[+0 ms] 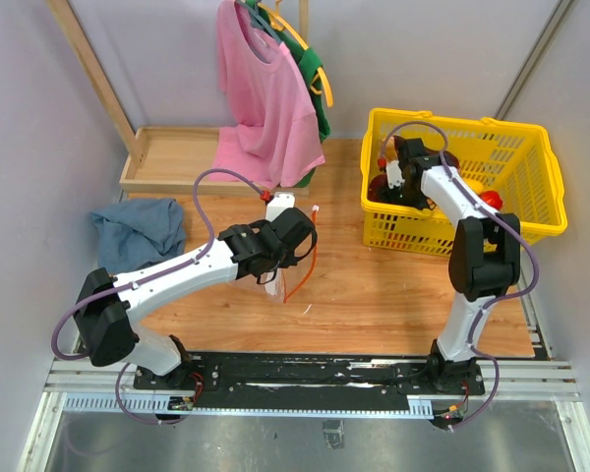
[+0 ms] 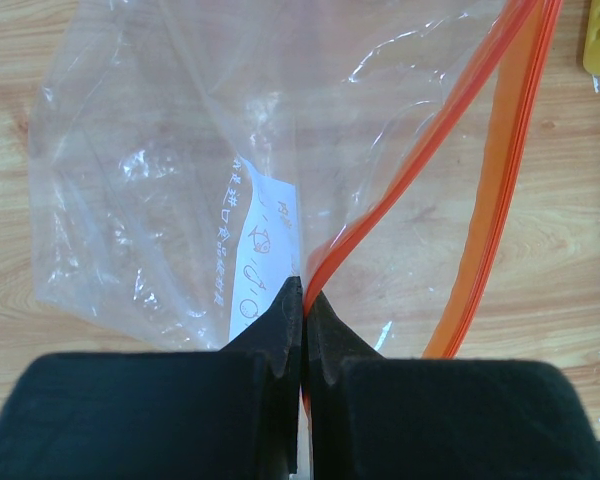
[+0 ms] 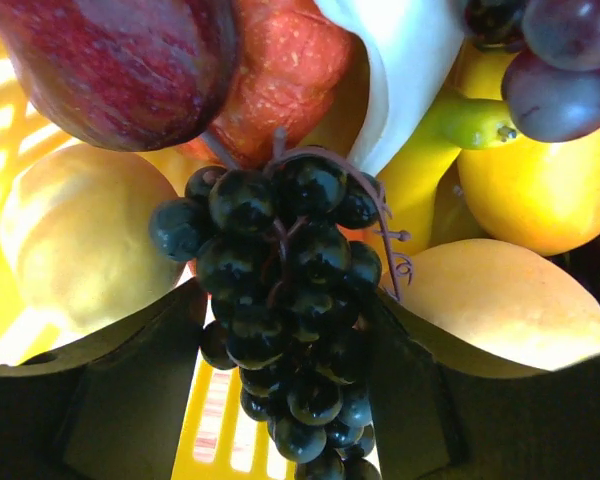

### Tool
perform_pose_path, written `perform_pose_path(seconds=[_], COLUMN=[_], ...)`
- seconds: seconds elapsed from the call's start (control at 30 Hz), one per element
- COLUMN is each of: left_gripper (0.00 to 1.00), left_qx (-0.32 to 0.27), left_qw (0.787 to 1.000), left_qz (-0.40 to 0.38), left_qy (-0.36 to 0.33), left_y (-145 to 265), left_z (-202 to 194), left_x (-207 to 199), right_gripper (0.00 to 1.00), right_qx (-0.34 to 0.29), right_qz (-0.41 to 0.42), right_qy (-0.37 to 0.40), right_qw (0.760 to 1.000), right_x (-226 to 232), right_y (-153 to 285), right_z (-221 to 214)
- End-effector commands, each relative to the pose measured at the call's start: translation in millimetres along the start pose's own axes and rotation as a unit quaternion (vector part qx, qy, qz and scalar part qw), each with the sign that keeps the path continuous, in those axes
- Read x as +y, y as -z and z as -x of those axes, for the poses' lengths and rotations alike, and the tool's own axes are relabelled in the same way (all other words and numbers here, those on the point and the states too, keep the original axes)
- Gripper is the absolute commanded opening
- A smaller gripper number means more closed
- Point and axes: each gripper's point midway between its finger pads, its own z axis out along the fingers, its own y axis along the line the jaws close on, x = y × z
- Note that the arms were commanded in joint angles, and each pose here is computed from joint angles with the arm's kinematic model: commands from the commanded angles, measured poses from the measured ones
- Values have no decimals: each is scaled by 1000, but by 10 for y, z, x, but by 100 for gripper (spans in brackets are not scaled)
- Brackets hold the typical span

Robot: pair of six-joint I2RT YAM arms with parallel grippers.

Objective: Place the food in the zip-top bag and seal the zipper
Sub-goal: Pick up the fake fruit from the bin.

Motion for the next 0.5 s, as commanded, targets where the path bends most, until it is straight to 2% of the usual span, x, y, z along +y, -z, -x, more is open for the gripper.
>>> perform_pose_path(seconds=[0.0, 0.33, 0.47], left_gripper=[0, 0, 0], left_qx=[-13, -23, -24], left_qw=[1000, 999, 999], left_qz=[-5, -11, -10], left_qy=[8, 22, 28], left_y=[21, 94, 103], left_z=[117, 177, 182], left_x=[-31, -25, -15], right_gripper=[56, 2, 1], right_qx=[6, -100, -129], right_qz=[-19, -20, -18], right_qy=[16, 2, -8], right_qw=[1000, 995, 991], right_x=[-46, 9, 40], right_y=[94, 641, 819], right_z=[-2, 209, 244])
